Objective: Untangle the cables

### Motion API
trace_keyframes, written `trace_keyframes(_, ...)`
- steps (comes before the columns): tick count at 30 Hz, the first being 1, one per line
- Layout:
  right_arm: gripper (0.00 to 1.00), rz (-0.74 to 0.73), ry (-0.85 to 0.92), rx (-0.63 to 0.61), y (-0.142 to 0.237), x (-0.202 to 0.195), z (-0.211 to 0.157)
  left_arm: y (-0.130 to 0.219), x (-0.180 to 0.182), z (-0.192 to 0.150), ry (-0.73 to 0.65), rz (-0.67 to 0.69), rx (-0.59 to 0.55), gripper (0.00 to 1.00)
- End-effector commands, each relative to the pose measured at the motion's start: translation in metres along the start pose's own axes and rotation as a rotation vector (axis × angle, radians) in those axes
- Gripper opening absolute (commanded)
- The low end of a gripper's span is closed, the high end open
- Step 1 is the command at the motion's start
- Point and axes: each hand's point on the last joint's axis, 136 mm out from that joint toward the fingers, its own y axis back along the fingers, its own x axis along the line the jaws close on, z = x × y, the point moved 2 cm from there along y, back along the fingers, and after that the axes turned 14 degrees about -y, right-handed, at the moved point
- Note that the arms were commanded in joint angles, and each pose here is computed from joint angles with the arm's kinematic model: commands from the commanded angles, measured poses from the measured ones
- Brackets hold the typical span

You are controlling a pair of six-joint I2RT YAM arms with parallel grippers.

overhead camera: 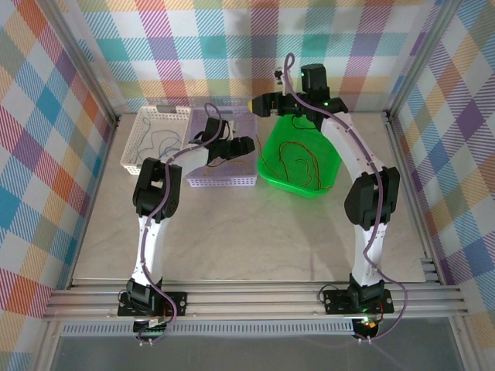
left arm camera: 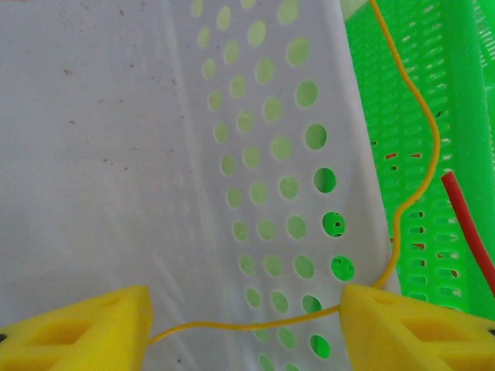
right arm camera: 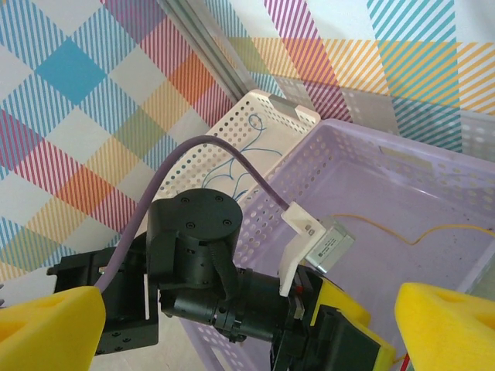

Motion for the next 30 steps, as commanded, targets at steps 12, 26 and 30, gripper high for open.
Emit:
trace_keyframes(12, 0.99, 0.044, 0.063, -0.043, 0.013, 0.022, 0.004, -0.008, -0.019, 0.004, -0.06, -0.079, -0.014, 0.66)
trace_keyframes(26, 0.99, 0.048, 0.067, -0.037, 0.011, 0.019, 0.0, -0.021, -0.006, 0.001, -0.059, -0.039, 0.004, 0.37)
trace_keyframes(30, 0.99, 0.039, 0.062, -0.029, 0.009, 0.015, -0.003, -0.024, 0.001, -0.004, -0.045, -0.033, 0.019, 0.21)
